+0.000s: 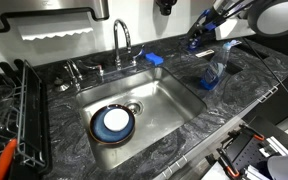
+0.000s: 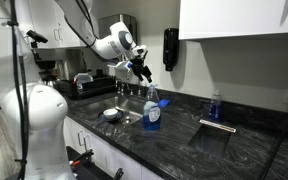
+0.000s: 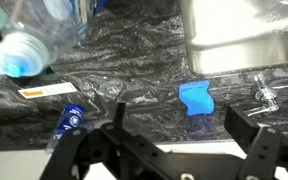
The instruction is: Move the left bottle and the blue sponge closer to you, respectively
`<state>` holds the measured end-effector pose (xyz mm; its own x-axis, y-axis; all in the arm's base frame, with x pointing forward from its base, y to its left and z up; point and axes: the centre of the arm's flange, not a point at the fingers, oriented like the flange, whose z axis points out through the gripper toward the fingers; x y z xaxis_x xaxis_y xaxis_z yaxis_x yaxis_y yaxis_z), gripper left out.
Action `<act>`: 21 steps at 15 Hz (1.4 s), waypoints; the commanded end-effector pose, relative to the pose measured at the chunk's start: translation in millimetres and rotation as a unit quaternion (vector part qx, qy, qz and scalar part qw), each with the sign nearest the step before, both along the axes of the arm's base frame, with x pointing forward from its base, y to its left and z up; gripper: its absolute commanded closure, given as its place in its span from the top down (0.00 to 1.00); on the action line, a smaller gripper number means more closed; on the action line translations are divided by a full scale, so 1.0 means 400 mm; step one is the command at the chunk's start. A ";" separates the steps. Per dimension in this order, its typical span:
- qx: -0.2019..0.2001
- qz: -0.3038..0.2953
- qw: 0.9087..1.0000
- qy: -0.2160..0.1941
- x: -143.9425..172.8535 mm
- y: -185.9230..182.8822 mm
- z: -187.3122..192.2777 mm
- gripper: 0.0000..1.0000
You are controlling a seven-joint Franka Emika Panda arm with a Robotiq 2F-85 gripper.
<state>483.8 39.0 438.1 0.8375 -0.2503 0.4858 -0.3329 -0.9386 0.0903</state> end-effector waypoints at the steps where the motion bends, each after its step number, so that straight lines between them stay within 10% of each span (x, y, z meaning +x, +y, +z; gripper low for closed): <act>1: -0.037 0.081 0.996 -0.029 0.147 0.021 -0.072 1.00; 9: -0.035 0.096 0.995 -0.019 0.161 0.037 -0.106 1.00; 21: 0.000 0.253 0.966 -0.054 0.301 0.101 -0.232 1.00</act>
